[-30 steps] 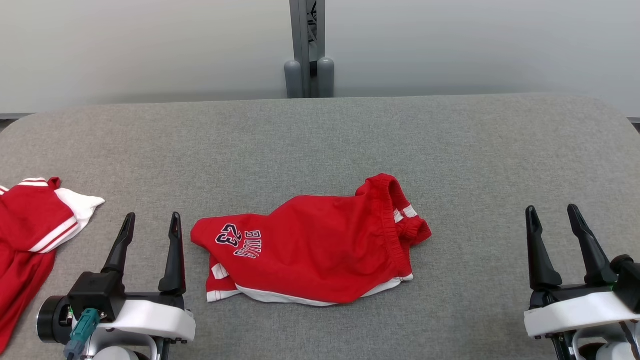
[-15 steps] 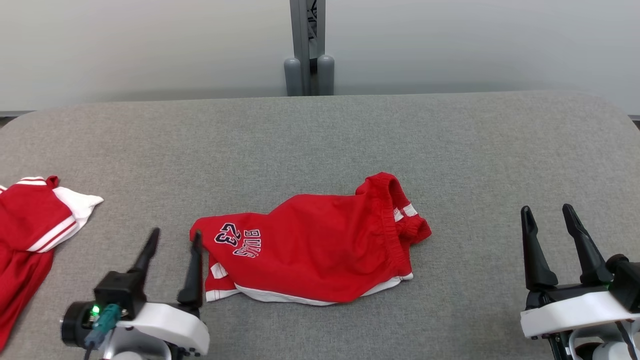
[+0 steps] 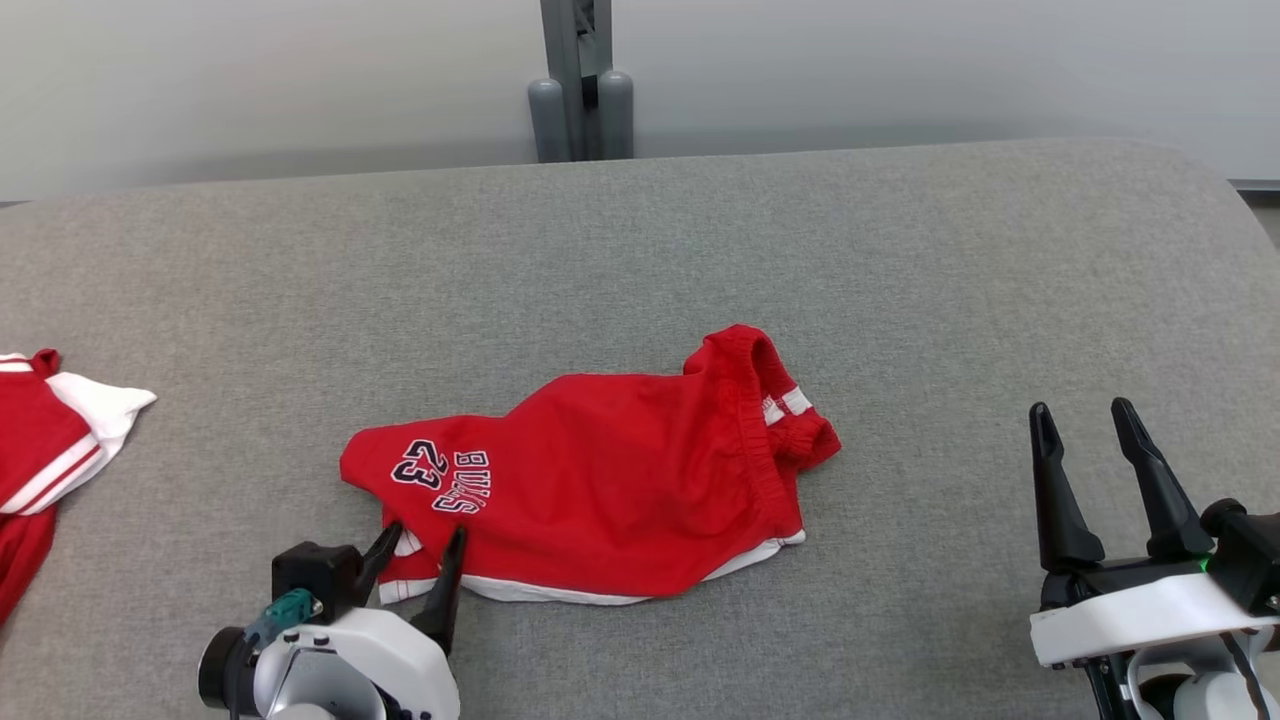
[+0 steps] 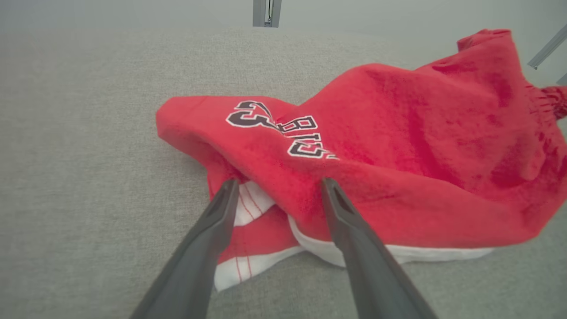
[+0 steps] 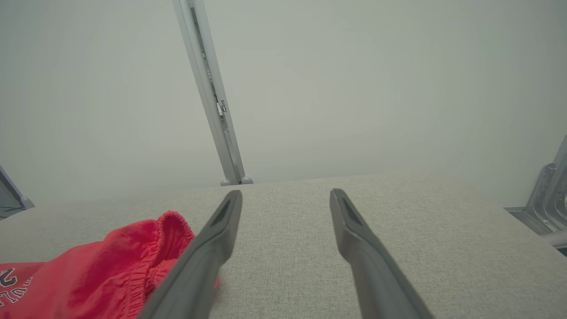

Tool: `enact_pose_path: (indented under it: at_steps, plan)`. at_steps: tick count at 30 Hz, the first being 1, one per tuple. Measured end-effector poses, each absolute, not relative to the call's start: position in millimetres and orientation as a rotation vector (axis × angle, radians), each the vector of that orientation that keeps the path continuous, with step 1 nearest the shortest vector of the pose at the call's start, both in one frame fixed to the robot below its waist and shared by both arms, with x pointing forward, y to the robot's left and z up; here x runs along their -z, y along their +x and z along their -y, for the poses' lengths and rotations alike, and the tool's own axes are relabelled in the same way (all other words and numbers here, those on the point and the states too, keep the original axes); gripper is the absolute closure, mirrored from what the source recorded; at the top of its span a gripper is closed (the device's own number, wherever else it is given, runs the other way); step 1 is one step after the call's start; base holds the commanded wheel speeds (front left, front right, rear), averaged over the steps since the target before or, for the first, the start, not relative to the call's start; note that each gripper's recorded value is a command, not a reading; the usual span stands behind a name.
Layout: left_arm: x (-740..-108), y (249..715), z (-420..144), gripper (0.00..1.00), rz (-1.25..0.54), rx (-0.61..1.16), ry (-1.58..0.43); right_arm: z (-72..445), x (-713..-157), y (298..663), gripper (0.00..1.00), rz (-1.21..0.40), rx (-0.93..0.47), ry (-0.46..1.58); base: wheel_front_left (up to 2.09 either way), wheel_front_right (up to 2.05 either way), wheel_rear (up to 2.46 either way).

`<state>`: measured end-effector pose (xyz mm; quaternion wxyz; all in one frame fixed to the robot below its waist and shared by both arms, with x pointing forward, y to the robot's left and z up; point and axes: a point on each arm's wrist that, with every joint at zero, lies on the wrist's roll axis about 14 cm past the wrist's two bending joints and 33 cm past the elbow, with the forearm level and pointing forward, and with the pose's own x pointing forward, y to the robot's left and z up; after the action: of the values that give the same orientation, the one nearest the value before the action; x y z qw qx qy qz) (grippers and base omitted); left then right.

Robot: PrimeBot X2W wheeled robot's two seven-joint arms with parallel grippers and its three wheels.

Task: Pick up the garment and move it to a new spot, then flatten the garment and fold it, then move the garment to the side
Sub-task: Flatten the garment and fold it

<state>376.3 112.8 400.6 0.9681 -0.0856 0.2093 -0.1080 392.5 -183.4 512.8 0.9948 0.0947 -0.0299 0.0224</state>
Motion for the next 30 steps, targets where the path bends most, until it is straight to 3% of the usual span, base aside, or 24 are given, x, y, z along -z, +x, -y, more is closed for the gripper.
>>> enact_pose_path:
  at_steps: [2,16,30]
  plan:
    - [-398,381,-111,1.00,-0.425,0.224,-0.174,185,-512,392,0.00,0.058,-0.040,0.190,0.00,0.00,0.00]
    - [-459,413,-110,1.00,-0.186,0.239,-0.035,195,-510,396,0.00,0.069,-0.007,0.198,0.00,0.00,0.00]
    - [-473,378,-105,1.00,-0.317,0.284,0.013,182,-506,411,0.00,0.064,-0.044,0.221,0.00,0.00,0.00]
